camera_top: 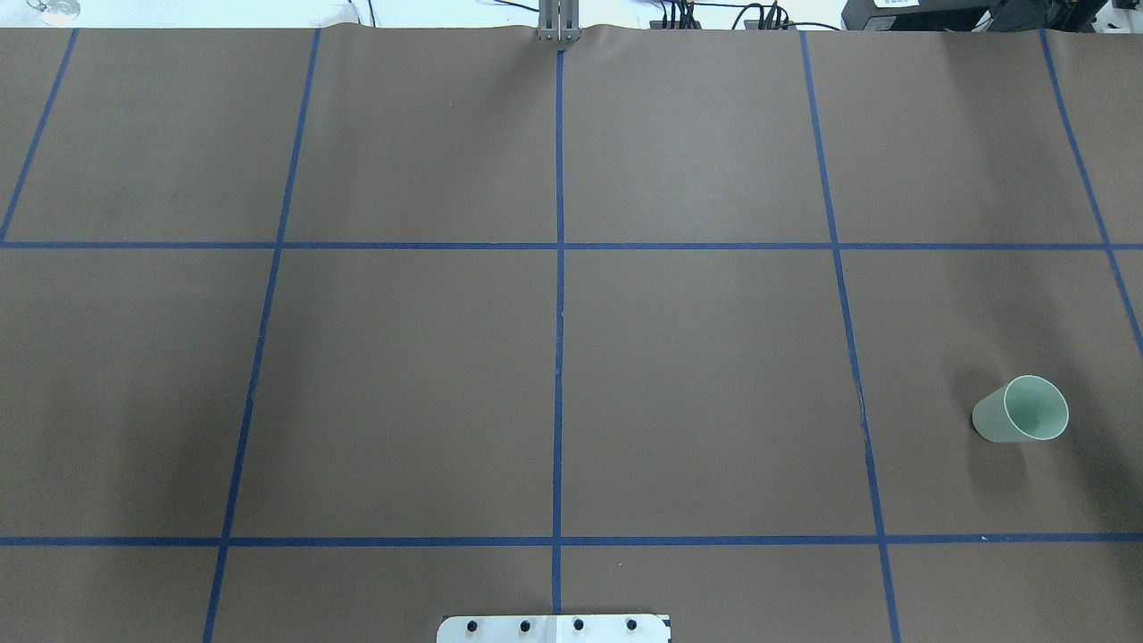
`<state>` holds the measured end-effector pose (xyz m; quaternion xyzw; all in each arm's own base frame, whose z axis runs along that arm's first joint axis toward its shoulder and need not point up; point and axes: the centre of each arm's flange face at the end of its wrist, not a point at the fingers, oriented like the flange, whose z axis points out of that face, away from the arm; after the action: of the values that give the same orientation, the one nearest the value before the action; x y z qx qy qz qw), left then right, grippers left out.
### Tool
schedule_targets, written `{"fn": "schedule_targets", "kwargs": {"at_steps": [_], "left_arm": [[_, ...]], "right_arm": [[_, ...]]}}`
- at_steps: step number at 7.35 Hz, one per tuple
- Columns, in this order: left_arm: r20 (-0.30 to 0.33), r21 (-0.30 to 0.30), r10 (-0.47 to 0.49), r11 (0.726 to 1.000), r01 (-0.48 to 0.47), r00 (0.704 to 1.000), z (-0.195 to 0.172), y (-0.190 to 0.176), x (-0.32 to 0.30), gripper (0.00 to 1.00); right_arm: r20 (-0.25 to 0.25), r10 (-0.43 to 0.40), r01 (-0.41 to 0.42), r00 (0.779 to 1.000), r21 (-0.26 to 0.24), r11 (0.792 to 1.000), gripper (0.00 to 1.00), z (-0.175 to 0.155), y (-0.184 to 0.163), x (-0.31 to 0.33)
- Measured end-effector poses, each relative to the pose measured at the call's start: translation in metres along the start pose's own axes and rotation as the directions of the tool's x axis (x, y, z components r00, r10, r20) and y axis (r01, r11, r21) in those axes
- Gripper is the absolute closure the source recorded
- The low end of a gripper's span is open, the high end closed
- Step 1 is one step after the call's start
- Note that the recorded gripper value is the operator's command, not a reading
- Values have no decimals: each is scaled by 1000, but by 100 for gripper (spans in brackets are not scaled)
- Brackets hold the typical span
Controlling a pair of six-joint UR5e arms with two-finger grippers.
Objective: Transfer and stack yellow cup on green cup
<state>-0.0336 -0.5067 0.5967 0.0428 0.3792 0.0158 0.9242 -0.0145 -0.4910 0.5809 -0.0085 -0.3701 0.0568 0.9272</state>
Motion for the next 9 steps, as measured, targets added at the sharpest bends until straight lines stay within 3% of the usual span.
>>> {"fn": "schedule_targets", "kwargs": {"at_steps": [6, 9], "left_arm": [[-3, 6, 9, 1000, -9, 1000, -1, 16, 3, 0], [0, 28, 37, 999, -37, 999, 17, 65, -20, 1]], "right_arm": [[14, -31, 30, 999, 30, 999, 0, -13, -1, -14], [34, -96, 93, 995, 81, 992, 0, -11, 1, -19]]}}
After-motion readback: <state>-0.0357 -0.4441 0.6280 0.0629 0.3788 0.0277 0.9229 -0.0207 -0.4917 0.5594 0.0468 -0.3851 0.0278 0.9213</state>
